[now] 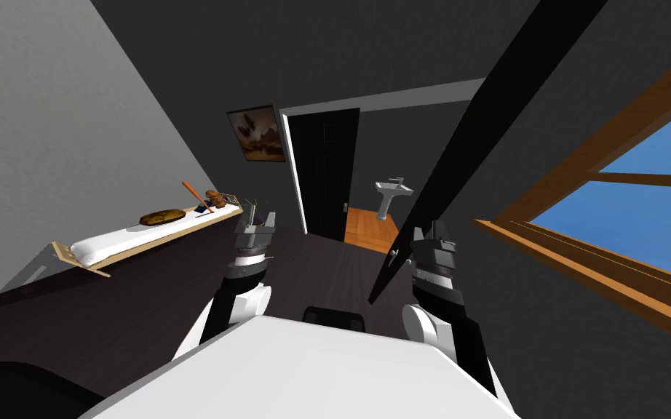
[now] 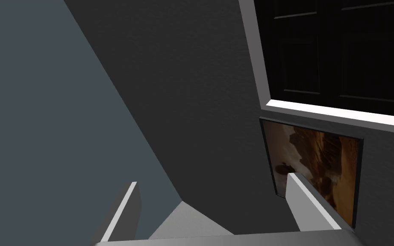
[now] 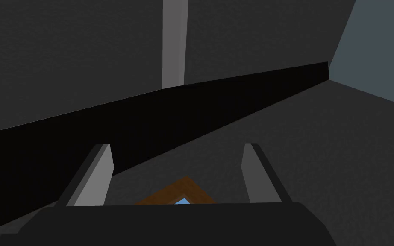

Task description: Pull the door open

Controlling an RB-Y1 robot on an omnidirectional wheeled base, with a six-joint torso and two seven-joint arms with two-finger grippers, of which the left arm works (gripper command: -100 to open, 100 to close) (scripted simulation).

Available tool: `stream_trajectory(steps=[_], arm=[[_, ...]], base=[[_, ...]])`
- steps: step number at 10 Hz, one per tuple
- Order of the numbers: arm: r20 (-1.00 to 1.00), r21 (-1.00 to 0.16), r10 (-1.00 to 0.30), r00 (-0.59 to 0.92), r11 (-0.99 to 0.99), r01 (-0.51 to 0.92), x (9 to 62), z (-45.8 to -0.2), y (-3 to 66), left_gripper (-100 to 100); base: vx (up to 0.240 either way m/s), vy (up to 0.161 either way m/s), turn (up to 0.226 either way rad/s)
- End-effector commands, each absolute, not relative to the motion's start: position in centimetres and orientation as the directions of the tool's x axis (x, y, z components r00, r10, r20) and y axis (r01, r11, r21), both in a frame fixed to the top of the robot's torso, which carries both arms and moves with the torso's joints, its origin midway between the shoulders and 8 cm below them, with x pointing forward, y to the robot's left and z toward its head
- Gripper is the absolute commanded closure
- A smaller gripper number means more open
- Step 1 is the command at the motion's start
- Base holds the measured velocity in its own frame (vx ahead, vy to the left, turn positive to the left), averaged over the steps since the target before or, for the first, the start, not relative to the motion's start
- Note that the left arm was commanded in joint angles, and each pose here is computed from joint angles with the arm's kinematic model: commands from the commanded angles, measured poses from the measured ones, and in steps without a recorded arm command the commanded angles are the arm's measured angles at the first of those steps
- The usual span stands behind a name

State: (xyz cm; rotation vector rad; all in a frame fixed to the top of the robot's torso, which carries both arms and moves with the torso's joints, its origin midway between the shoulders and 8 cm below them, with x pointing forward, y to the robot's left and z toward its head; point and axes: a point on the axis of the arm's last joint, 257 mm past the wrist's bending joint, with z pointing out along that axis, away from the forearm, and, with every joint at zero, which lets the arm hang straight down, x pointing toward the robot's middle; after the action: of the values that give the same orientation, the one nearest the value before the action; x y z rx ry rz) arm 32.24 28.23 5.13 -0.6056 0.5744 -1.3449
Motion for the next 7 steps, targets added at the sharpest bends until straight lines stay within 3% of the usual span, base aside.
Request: stream_trajectory(steps=[1,7], arm=[[-0.039,-0.708,-0.991,0.129,0.119,0.696,32.9,4.1,28.1,-100],[-0.053,-0.757,-0.993,0.108,0.111,0.644,35.2,0.1,27.8,-100]], base=[[0.098,0.003,-0.055],[0.166,-0.001,-0.05]])
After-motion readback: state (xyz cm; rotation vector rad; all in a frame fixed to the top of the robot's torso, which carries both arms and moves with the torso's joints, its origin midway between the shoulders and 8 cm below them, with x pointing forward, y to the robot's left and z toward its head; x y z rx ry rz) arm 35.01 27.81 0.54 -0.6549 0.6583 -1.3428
